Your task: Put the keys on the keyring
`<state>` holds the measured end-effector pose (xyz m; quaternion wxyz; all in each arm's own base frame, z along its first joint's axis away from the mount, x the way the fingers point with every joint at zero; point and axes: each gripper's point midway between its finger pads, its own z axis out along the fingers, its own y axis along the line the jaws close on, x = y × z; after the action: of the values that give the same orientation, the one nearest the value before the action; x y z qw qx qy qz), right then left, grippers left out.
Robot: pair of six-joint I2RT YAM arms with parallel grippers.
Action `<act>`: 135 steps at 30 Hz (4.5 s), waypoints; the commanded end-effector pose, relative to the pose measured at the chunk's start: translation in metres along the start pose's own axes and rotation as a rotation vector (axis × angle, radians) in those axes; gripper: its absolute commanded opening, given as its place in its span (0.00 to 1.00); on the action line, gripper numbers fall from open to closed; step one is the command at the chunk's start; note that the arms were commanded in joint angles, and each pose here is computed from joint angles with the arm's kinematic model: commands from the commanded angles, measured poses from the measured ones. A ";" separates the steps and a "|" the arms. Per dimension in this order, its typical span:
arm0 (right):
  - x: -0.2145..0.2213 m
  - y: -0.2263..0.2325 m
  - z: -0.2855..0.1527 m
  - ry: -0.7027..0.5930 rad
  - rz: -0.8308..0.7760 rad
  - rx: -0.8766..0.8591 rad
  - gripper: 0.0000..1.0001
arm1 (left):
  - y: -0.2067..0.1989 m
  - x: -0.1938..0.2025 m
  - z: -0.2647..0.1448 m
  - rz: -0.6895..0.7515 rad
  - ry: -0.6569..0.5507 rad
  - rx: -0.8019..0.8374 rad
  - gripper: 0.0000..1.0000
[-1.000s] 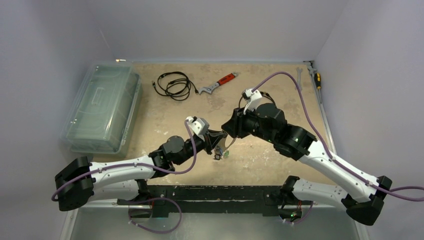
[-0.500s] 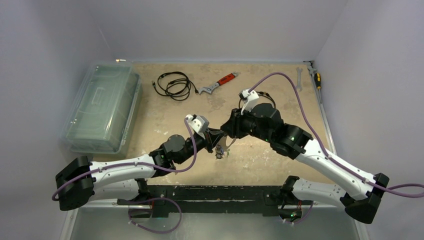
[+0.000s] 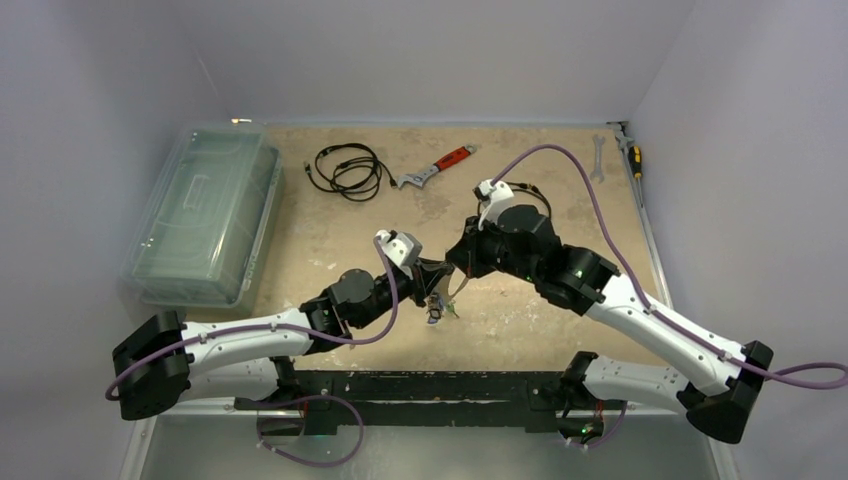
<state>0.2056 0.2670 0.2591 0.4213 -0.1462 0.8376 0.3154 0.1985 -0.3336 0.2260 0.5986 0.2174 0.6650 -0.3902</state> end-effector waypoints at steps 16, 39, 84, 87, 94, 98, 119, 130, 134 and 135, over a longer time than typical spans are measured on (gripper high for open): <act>0.012 0.023 -0.014 0.260 -0.054 -0.043 0.00 | -0.002 -0.038 -0.003 0.346 -0.094 0.058 0.00; 0.015 0.025 -0.025 0.452 0.001 -0.110 0.00 | -0.005 -0.034 -0.013 0.665 -0.072 0.151 0.00; 0.070 0.002 -0.004 0.728 0.103 -0.085 0.00 | -0.023 -0.034 -0.012 1.161 -0.193 0.191 0.00; 0.060 0.000 -0.003 0.698 0.082 -0.062 0.00 | -0.025 -0.035 -0.013 1.148 -0.202 0.198 0.00; 0.026 0.000 -0.002 0.575 0.042 -0.024 0.00 | -0.019 -0.020 -0.009 1.082 -0.101 0.200 0.00; 0.014 0.004 -0.006 0.513 0.019 -0.044 0.03 | -0.019 -0.014 -0.008 0.967 -0.040 0.199 0.00; -0.007 0.015 -0.012 0.336 0.017 -0.109 0.00 | -0.010 -0.003 -0.005 0.709 0.109 0.112 0.76; -0.019 0.018 -0.011 0.286 0.035 -0.109 0.00 | -0.012 -0.003 -0.027 0.614 0.133 0.135 0.66; -0.021 0.021 -0.010 0.281 0.045 -0.118 0.00 | -0.016 -0.009 -0.026 0.559 0.060 0.134 0.58; -0.021 0.021 -0.009 0.280 0.047 -0.119 0.00 | -0.017 -0.010 -0.025 0.550 0.046 0.132 0.57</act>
<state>0.1942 0.2685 0.2664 0.2468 -0.1992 0.8909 0.3252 0.1772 -0.3162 0.2250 0.6300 0.4752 0.5790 -0.2050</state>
